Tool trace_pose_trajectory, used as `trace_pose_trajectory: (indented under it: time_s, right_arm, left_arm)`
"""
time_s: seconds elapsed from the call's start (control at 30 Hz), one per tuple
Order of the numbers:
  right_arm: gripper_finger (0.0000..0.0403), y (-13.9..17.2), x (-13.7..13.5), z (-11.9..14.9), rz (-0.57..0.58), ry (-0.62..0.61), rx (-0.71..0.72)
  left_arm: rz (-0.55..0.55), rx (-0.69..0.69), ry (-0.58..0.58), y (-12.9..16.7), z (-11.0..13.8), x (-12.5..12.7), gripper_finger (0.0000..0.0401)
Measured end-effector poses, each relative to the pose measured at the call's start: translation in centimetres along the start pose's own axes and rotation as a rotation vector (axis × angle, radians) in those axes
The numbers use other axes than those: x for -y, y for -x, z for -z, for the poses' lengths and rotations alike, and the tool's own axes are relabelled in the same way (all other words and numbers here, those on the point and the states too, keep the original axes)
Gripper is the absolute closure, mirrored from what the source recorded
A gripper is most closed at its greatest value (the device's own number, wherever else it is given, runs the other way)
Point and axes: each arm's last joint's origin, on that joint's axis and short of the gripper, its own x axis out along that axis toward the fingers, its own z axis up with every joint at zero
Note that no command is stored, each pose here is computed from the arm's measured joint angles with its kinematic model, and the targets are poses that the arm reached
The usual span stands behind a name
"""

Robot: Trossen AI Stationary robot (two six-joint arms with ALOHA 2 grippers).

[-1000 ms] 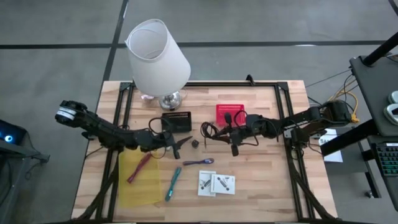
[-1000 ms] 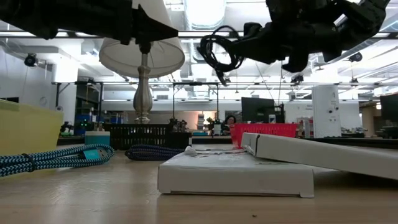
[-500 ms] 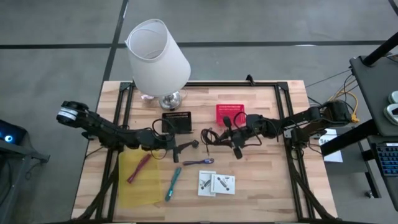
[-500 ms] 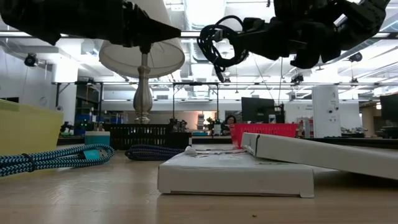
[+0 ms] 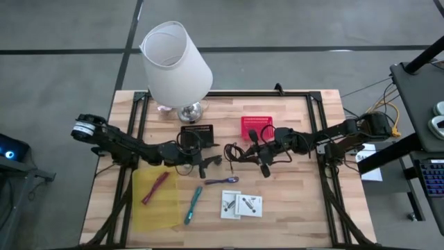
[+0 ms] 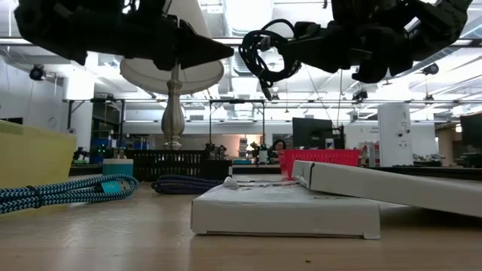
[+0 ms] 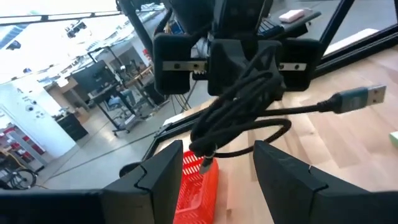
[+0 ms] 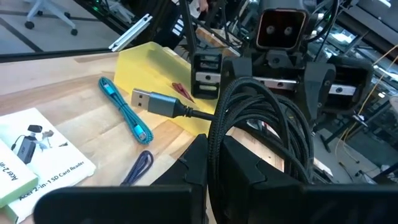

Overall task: Pick and place items into bin
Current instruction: Put the black charger cable into the yellow bin

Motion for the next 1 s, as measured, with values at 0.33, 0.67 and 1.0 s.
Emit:
trace_pose_trajectory:
  time_s: [0.33,0.67,1.0]
  right_arm:
    - [0.0383,0.0,0.0,0.0,-0.001,0.003,-0.001]
    - [0.0383,0.0,0.0,0.1,-0.003,0.003,-0.005]
    - [0.0383,0.0,-0.1,0.1,-0.004,0.003,-0.006]
  left_arm:
    - [-0.029,0.028,0.009,-1.2,0.2,0.0,0.0221]
    - [-0.03,0.007,-0.047,-2.8,0.6,0.4,0.0221]
    - [-0.023,0.026,-0.039,-3.3,0.2,0.4,0.0221]
